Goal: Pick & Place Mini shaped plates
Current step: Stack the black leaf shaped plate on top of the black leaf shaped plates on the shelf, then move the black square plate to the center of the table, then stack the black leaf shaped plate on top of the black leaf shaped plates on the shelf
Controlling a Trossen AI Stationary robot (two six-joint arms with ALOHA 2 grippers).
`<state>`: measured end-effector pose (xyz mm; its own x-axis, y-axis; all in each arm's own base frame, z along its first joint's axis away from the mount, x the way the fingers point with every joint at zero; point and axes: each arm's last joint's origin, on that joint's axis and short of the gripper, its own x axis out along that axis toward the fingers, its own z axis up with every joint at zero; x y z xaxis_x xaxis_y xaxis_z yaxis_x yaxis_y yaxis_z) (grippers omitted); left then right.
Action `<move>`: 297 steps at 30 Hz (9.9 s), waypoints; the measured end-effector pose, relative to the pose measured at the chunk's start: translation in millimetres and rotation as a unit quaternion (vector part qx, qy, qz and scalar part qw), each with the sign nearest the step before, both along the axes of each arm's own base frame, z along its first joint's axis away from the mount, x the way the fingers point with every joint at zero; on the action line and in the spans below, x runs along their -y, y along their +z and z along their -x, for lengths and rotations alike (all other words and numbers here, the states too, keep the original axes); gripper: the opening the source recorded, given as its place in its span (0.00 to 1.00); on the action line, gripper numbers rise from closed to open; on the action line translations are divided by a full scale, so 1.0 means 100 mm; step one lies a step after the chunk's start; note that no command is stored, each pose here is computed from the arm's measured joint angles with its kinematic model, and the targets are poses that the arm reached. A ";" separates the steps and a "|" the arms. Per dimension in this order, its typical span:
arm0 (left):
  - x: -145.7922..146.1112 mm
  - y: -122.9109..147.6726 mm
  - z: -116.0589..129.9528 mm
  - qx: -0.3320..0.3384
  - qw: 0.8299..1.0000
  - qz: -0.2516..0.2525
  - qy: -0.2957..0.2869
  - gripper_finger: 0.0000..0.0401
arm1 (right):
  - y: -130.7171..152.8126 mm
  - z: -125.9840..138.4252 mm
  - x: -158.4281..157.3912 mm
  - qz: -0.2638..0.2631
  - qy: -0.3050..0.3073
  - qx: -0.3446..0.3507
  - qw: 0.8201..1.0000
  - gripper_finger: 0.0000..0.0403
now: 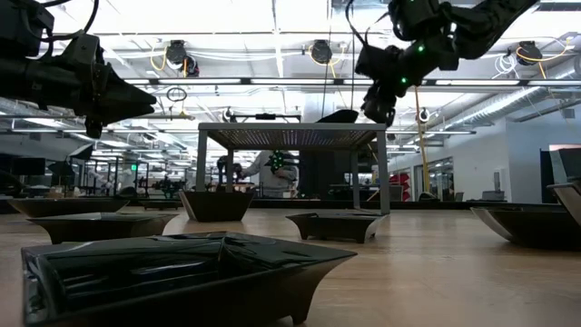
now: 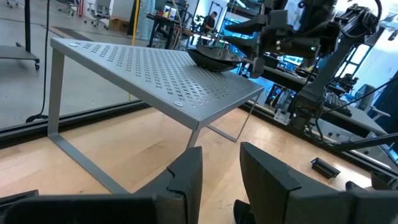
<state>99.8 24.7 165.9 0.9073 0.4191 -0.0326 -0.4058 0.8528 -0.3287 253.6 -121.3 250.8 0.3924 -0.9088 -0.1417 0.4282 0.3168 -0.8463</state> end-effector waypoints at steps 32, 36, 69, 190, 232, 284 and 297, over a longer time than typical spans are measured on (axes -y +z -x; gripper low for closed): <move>0.00 0.00 0.00 0.000 1.000 0.000 0.000 0.28 | 0.15 0.06 -0.16 -0.135 0.027 0.261 0.955 0.23; 0.00 0.00 0.00 0.000 1.000 0.000 0.000 0.28 | 0.10 0.12 -0.09 -0.202 0.005 0.317 0.927 0.23; 0.00 0.00 0.00 0.000 1.000 0.000 0.000 0.28 | 0.03 0.24 0.18 -0.303 0.016 0.369 0.878 0.23; 0.00 0.00 0.00 0.000 1.000 0.000 0.000 0.28 | -1.19 0.92 -1.60 -0.692 0.057 -0.069 0.717 0.33; 0.00 0.00 0.00 0.000 1.000 0.000 0.000 0.28 | -1.30 0.98 -1.63 -0.760 0.087 -0.004 0.644 0.23; 0.00 0.00 0.00 0.000 1.000 0.000 0.000 0.28 | -1.28 -0.48 -0.89 -0.575 0.111 0.262 0.767 0.08; 0.00 0.00 0.00 0.000 1.000 0.000 0.000 0.28 | -0.93 -0.35 -1.08 -0.613 0.227 0.177 0.736 0.35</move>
